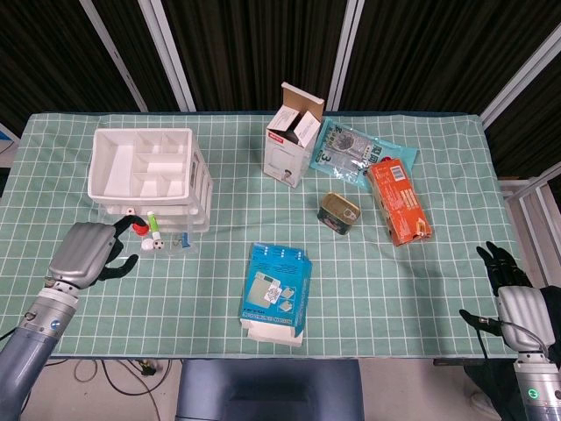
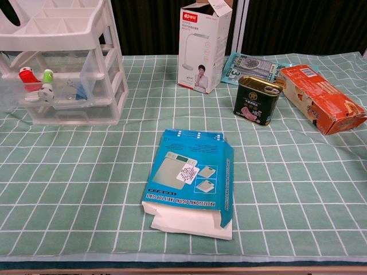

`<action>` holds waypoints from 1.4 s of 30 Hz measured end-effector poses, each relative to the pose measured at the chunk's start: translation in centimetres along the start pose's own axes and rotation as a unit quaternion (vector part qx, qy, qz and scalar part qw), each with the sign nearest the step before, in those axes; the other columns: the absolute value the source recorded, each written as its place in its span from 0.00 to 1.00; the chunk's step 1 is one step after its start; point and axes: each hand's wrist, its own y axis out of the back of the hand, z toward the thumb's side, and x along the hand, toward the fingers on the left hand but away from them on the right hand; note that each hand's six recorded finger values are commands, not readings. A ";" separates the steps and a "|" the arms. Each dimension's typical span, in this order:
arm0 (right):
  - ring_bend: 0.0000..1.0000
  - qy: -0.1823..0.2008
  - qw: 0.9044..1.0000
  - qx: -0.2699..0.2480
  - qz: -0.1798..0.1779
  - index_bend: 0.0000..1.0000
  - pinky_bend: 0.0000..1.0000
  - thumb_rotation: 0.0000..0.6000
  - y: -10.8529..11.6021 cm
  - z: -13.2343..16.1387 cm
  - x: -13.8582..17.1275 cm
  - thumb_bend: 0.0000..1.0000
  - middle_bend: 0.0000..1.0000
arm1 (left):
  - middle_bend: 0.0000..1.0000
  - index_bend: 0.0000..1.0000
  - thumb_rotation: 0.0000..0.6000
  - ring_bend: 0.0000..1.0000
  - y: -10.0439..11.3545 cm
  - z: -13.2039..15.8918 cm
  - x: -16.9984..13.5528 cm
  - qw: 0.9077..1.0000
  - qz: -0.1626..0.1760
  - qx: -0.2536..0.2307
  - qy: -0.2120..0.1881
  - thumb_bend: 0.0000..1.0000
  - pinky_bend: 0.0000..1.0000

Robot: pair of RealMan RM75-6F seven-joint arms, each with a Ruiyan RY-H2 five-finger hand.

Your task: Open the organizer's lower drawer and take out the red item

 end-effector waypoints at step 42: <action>0.00 -0.005 1.000 -0.006 0.000 0.00 0.22 1.00 0.0 -0.2 -0.1 0.08 0.00 | 1.00 0.41 1.00 1.00 -3.3 -5.1 7.4 0.965 -0.077 0.240 -0.070 0.30 1.00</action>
